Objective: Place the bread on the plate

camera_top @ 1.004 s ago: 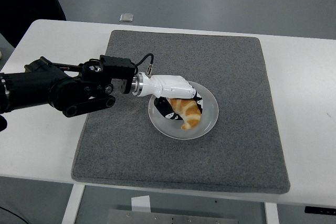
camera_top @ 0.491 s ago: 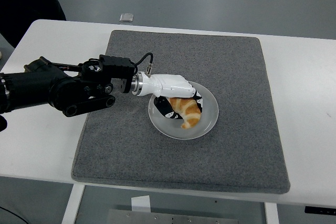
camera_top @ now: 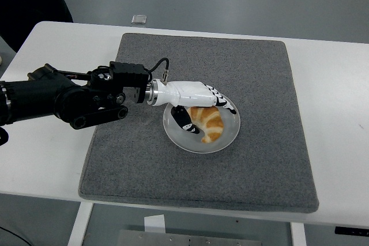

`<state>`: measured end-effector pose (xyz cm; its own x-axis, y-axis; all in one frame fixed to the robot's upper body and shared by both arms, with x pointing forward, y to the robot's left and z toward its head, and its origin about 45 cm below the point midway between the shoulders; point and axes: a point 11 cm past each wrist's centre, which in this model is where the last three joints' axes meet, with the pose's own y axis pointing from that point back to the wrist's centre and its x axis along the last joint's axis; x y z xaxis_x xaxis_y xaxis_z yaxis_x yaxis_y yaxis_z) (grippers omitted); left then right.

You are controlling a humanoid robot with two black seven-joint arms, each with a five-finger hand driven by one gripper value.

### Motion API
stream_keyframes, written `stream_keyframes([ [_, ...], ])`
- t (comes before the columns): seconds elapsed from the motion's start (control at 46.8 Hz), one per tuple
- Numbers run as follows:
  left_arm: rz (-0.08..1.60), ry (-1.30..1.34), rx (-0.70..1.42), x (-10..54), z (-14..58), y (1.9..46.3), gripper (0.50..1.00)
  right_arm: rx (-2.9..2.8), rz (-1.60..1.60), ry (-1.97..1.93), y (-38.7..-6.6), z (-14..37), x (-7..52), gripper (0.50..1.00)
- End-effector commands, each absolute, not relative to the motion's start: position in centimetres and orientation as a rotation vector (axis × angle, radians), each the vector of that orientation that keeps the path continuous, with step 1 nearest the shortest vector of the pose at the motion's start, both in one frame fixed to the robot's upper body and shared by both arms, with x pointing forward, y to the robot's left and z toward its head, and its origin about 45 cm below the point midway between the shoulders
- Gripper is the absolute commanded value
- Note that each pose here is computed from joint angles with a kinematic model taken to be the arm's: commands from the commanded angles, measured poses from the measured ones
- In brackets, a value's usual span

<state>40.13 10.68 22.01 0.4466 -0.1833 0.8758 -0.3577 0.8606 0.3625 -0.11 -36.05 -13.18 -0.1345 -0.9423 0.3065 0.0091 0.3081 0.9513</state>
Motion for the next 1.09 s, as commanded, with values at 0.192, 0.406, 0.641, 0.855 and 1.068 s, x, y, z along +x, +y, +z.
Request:
stream_keyframes([
  [0.192, 0.123, -1.138, 0.526, 40.5, 23.3, 10.3, 0.992, 0.915, -1.062, -1.447, -36.0, -13.2, -0.1, 0.952],
  [0.406, 0.17, -1.152, 0.473, 40.9, 25.3, 9.8, 0.992, 0.916, -1.061, -1.448, -36.0, -13.2, -0.1, 0.952],
  [0.641, 0.402, -1.017, 0.337, 42.8, 29.0, 9.8, 0.994, 0.916, -1.061, -1.448, -36.0, -13.2, -0.1, 0.952],
  [0.855, 0.667, -0.784, 0.215, 45.5, 31.6, 11.5, 0.994, 0.916, -1.061, -1.448, -36.0, -13.2, -0.1, 0.952],
  [1.068, 0.922, -0.524, 0.119, 48.2, 32.4, 14.8, 0.994, 0.915, -1.062, -1.447, -36.0, -13.2, -0.1, 0.952],
])
